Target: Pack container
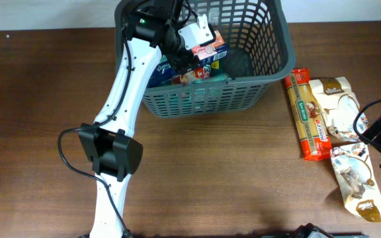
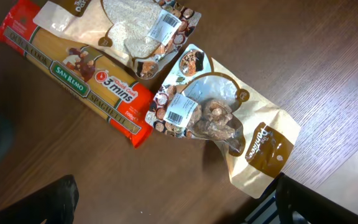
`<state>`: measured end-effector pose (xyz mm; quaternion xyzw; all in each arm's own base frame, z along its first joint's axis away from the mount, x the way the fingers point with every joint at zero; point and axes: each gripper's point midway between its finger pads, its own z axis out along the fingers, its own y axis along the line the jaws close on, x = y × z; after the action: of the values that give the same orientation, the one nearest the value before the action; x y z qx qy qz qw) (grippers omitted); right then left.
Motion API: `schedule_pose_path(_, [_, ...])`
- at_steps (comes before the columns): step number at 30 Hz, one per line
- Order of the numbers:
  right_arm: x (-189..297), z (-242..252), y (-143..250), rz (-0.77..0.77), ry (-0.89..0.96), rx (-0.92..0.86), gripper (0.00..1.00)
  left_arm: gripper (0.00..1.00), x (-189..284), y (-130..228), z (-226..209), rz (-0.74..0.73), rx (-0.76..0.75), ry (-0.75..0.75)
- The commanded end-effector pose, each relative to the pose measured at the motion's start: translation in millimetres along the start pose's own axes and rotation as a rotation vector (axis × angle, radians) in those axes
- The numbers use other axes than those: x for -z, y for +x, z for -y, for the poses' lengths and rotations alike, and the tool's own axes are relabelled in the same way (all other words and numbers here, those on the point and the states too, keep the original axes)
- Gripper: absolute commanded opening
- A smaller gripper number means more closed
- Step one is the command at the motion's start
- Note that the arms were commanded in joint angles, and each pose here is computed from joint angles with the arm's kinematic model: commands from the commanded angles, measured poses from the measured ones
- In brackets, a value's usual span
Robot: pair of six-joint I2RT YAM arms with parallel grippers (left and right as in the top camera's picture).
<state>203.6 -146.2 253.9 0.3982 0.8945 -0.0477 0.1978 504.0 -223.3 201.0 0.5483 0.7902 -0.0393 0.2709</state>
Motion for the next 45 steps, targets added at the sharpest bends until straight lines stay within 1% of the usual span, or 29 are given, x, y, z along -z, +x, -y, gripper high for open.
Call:
schedule_pose_path(1, [1,3,-2,0.009,0.01,0.001,0.99,0.86,33,-20,-6,0.06,0.007,-0.059])
schedule_pose_path(2, [1,3,-2,0.009,0.01,0.001,0.99,0.94,38,-23,-5,0.071,0.027,-0.063])
schedule_pose_path(3, [1,3,-2,0.009,0.01,0.001,0.99,0.97,44,-25,-4,0.077,0.054,-0.064])
schedule_pose_path(8, [1,3,-2,0.009,0.01,0.001,0.99,0.97,70,-23,11,0.045,0.057,-0.065])
schedule_pose_path(9, [1,3,-2,0.009,0.01,0.001,0.99,0.97,76,-21,10,0.034,0.084,-0.083])
schedule_pose_path(10, [1,3,-2,0.009,0.009,0.001,0.99,1.0,83,-18,4,0.025,0.152,-0.12])
schedule_pose_path(13, [1,3,-2,0.009,0.01,0.001,0.99,0.99,106,-4,-29,0.023,0.406,-0.281])
schedule_pose_path(16, [1,3,-2,0.009,0.01,0.001,0.99,0.99,131,22,-69,0.061,0.734,-0.448])
schedule_pose_path(17, [1,3,-2,0.009,0.009,0.001,0.99,0.99,139,35,-80,0.081,0.842,-0.475])
schedule_pose_path(19, [1,3,-2,0.009,0.01,0.001,0.99,0.99,146,56,-94,0.103,1.005,-0.494])
schedule_pose_path(21, [1,3,-2,0.009,0.01,0.001,0.99,0.99,153,78,-106,0.126,1.141,-0.487])
schedule_pose_path(23, [1,3,-2,0.009,0.01,0.001,0.99,0.99,159,98,-116,0.135,1.227,-0.488])
schedule_pose_path(26, [1,3,-2,0.009,0.01,0.001,0.99,0.99,171,131,-129,0.119,1.295,-0.527])
schedule_pose_path(31, [1,3,-2,0.009,0.01,0.001,0.99,0.99,181,165,-134,0.075,1.354,-0.554])
schedule_pose_path(38, [1,4,-6,0.025,0.021,0.0,0.99,0.99,180,180,-121,-0.001,1.384,-0.53])
schedule_pose_path(43, [-2,4,-29,0.102,0.03,0.001,0.99,0.99,179,182,-116,-0.021,1.388,-0.52])
schedule_pose_path(44, [-5,5,-43,0.14,0.05,0.061,0.99,0.99,178,183,-114,-0.031,1.391,-0.514])
schedule_pose_path(45, [-8,3,-47,0.147,0.049,0.1,0.99,0.99,178,184,-112,-0.038,1.392,-0.511])
